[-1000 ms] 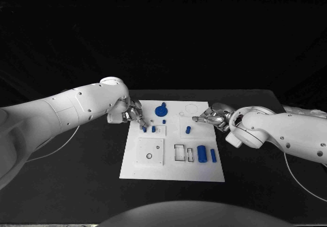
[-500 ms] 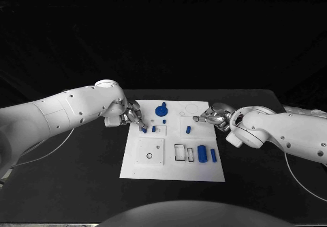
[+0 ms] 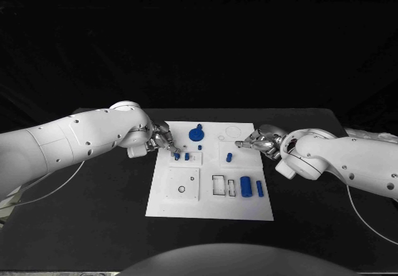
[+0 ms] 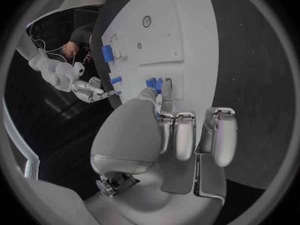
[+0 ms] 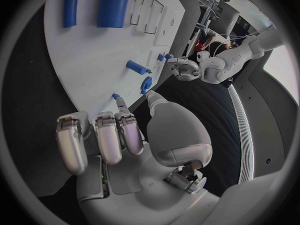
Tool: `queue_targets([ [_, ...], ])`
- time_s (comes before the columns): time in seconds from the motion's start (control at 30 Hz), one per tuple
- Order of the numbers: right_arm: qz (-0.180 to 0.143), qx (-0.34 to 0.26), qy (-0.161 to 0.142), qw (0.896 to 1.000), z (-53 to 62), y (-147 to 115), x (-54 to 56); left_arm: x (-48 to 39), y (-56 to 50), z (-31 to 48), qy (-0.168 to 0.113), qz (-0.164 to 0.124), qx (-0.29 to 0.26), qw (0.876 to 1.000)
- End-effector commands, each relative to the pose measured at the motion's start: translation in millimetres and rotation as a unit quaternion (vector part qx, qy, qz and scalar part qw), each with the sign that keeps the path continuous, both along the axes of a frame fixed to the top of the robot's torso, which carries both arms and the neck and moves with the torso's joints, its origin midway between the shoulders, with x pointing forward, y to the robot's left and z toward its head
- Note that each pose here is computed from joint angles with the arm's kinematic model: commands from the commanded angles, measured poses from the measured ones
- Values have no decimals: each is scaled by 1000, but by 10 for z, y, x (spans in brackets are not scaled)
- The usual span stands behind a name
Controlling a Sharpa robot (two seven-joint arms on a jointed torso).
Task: Assemble the parts on the task board
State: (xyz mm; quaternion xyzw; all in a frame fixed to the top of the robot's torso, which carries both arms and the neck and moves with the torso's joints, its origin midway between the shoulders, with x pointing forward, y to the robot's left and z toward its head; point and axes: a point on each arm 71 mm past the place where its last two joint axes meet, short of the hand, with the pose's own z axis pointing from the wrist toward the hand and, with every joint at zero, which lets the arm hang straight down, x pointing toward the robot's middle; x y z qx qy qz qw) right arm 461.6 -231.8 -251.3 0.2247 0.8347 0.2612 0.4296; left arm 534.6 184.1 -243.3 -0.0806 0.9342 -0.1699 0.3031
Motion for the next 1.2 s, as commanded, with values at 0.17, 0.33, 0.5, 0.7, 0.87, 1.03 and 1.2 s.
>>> queue_targets([
  [0.17, 9, -2, 0, 1000, -3, 7, -5, -21, 27, 57, -40, 28, -21, 999],
  [0.33, 9, -2, 0, 1000, -3, 5, -5, -56, 68, 81, -53, 36, -19, 998],
  [0.5, 9, -2, 0, 1000, -3, 4, -7, -104, 104, 100, -63, 40, -11, 997],
  [0.7, 9, -1, 0, 1000, -2, 4, -8, -172, 125, 128, -84, 46, 7, 995],
  [0.87, 9, -1, -1, 1000, -1, 4, -9, -220, 118, 149, -102, 53, 17, 993],
  [1.03, 8, -1, -1, 1000, 0, -1, -12, -270, 84, 159, -112, 60, 23, 992],
  [1.2, 8, -1, -1, 1000, 0, -2, -12, -307, 48, 175, -125, 61, 27, 990],
])
